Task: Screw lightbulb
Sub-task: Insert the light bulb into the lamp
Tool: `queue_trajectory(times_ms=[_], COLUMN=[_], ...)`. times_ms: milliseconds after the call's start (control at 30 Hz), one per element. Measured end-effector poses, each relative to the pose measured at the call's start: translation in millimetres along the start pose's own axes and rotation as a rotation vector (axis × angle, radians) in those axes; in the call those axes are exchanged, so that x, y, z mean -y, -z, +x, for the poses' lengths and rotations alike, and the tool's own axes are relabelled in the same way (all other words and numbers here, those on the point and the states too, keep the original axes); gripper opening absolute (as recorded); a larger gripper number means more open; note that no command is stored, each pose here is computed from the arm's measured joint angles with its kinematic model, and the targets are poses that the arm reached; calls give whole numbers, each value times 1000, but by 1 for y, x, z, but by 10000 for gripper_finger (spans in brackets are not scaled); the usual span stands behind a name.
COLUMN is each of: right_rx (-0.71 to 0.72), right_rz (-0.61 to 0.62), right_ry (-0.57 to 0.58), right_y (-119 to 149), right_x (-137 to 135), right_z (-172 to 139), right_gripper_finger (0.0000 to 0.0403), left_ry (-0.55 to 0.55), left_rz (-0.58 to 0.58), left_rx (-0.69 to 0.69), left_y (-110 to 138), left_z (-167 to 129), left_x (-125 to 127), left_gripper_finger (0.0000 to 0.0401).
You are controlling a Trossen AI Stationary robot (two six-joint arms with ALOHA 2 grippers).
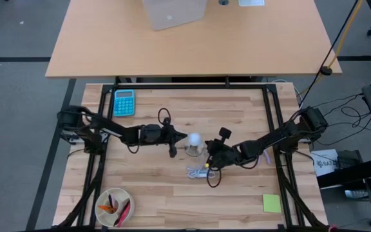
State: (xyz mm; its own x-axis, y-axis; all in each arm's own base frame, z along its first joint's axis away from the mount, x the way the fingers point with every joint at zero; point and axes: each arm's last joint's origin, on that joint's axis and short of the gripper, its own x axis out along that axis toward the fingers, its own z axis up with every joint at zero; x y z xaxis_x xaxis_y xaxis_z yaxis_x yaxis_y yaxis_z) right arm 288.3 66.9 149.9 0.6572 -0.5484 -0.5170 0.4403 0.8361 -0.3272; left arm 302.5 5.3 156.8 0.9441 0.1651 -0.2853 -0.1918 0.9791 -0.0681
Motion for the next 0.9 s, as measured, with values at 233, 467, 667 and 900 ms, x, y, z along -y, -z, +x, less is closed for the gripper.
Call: queue_trajectory(times_ms=[233, 467, 667, 900], right_rx=[72, 90, 116, 168], right_rz=[-19, -38, -78, -109], right_ry=[11, 36, 41, 34], right_y=[-11, -18, -25, -32], right_x=[3, 13, 18, 18], right_z=[3, 2, -1, -2], right_gripper_finger=[0, 0, 0, 0], left_ry=[44, 67, 134, 134], left_rz=[60, 81, 85, 80], left_rx=[1, 29, 102, 103], left_y=[-8, -10, -18, -18], left_z=[-12, -15, -16, -16], left_x=[17, 27, 30, 29], left_gripper_finger=[0, 0, 0, 0])
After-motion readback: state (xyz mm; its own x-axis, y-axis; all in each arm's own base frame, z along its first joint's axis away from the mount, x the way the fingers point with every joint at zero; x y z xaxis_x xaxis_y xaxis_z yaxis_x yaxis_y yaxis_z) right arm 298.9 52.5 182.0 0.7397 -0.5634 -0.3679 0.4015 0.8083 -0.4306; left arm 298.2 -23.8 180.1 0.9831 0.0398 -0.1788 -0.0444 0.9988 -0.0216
